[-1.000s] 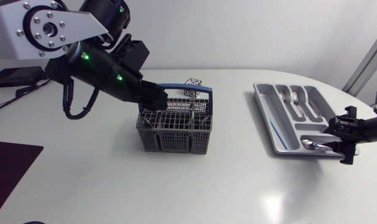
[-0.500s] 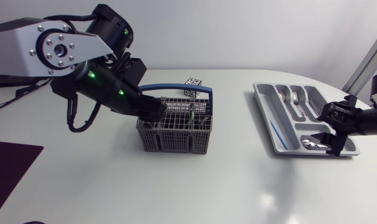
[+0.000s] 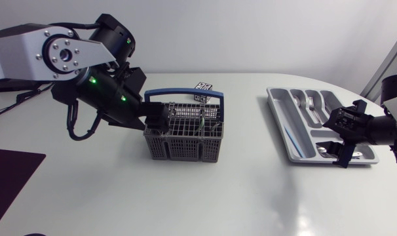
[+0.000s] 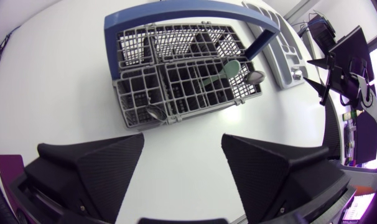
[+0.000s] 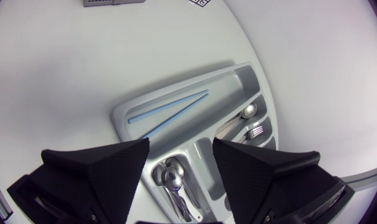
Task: Transfer all utensils from the basket to the drawer tray.
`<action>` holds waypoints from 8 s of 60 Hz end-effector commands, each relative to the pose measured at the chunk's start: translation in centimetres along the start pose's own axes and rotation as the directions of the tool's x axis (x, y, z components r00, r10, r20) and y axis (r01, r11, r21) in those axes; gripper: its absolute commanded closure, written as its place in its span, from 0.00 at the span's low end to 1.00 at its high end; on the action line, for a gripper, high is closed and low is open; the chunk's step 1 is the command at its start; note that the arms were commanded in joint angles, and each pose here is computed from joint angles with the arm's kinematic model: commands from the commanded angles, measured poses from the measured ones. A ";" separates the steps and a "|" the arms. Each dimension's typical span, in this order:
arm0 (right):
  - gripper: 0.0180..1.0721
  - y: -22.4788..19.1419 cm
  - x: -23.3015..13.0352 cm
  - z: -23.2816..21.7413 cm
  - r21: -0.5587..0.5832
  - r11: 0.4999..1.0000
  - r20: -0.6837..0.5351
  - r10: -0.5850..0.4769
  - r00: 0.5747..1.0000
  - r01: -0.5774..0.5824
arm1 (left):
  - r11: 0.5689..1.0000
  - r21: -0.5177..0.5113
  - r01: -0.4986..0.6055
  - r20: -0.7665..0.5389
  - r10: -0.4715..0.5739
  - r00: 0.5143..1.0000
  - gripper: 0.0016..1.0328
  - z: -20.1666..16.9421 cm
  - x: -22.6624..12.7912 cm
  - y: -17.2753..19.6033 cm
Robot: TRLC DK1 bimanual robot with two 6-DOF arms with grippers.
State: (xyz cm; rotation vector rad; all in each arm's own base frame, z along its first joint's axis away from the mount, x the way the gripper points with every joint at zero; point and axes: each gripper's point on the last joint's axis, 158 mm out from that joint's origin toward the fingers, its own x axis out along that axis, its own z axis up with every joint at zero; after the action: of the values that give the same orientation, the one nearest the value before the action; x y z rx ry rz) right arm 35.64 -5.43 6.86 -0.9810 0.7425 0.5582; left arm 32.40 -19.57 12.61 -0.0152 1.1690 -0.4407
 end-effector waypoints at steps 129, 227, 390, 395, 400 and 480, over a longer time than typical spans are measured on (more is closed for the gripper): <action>0.29 13.2 -3.4 6.5 -0.030 0.996 0.092 0.086 0.992 -0.083 | 0.665 -0.695 -0.272 -0.122 0.264 0.957 0.71 1.6 4.6 3.6; 0.29 13.9 -3.9 6.4 -0.068 0.995 0.073 0.073 0.995 -0.068 | 0.690 -0.673 -0.267 -0.145 0.232 0.962 0.81 0.9 4.6 3.1; 0.14 18.0 -14.0 21.0 -0.091 0.931 0.476 0.352 0.806 -0.353 | 0.880 0.026 0.474 -0.037 -0.473 0.880 0.97 -6.2 -5.6 -14.8; 0.14 19.5 -14.1 22.0 -0.133 0.901 0.486 0.423 0.765 -0.414 | 0.861 0.068 0.504 -0.105 -0.496 0.862 0.97 -7.9 -5.4 -16.2; 0.15 20.2 -14.2 22.6 -0.155 0.876 0.493 0.469 0.733 -0.456 | 0.851 0.099 0.516 -0.148 -0.500 0.853 0.97 -9.0 -5.1 -17.0; 0.78 30.3 -18.2 21.3 -0.443 0.530 0.339 0.846 0.413 -0.723 | 0.698 0.231 0.678 -0.414 -0.560 0.717 0.97 -15.4 -7.3 -20.8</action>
State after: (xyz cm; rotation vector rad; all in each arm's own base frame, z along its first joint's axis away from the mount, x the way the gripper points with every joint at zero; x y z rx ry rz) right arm 9.83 25.62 13.13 -0.5541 0.5799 1.7094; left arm 10.08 -32.49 16.93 -0.0323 1.3759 -1.2867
